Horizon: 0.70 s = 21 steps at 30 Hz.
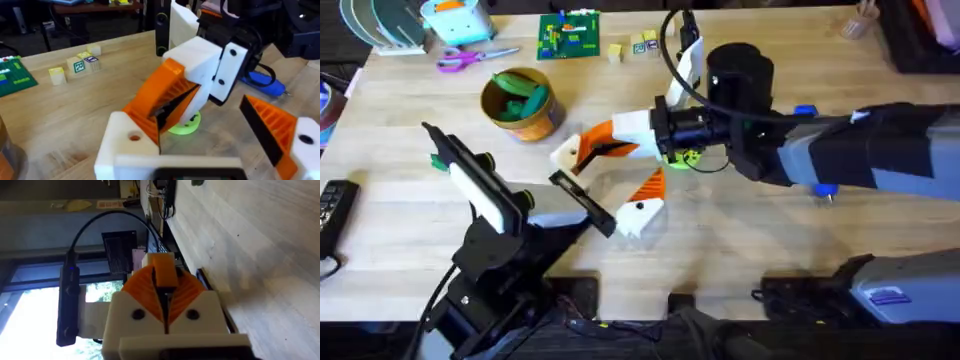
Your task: Pick up the gripper from the table and insert it into the empty holder that is missing its gripper. Then pick up a screw, insert it into the mounting hole, and use the screwdriver to tighten it. Finally, clean up the table by picking up the vegetable and placing it into the bucket.
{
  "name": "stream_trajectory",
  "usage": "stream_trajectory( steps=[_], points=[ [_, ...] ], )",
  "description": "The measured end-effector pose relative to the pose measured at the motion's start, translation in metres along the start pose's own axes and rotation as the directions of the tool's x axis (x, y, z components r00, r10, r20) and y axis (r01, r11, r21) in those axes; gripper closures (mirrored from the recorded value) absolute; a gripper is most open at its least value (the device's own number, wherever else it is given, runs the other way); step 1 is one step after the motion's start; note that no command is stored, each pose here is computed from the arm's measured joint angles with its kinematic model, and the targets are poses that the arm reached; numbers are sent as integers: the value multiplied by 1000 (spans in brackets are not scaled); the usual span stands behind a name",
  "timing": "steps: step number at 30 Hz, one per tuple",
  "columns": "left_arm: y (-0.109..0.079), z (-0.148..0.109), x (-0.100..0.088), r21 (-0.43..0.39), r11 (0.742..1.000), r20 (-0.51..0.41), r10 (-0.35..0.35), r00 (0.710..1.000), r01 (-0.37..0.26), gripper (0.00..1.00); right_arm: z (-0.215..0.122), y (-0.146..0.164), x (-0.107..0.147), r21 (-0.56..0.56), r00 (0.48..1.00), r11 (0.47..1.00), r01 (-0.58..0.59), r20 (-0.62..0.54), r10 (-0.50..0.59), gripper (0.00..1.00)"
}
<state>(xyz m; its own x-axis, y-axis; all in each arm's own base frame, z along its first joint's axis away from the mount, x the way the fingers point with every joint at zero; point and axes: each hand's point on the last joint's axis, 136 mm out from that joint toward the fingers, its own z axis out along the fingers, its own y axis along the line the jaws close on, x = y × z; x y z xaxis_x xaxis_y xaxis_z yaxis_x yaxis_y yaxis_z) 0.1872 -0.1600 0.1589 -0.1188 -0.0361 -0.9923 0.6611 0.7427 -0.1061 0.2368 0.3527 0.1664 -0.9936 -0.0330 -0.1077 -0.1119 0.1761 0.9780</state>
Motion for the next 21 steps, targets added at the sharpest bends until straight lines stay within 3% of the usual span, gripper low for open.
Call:
stream_trajectory(
  steps=[11, 14, 17, 21],
  points=[
    [0, 0, 0, -1, 1000, 1, -12, 1000, 12, 9, 0, 0, 1, -2, 1000, 1000, 26, -6, -26, 981],
    [0, 0, 0, -3, 999, 1, -32, 999, 32, 9, 0, 0, 2, -3, 1000, 1000, 29, -9, -29, 903],
    [-1, 0, 0, 5, 999, 1, -42, 999, 42, 9, 0, 2, 3, -10, 999, 999, 43, -17, -43, 747],
    [-12, 0, 1, 64, 997, -10, -41, 999, 42, 9, 2, 5, 13, -27, 996, 998, 57, -65, -58, 626]
  ],
)
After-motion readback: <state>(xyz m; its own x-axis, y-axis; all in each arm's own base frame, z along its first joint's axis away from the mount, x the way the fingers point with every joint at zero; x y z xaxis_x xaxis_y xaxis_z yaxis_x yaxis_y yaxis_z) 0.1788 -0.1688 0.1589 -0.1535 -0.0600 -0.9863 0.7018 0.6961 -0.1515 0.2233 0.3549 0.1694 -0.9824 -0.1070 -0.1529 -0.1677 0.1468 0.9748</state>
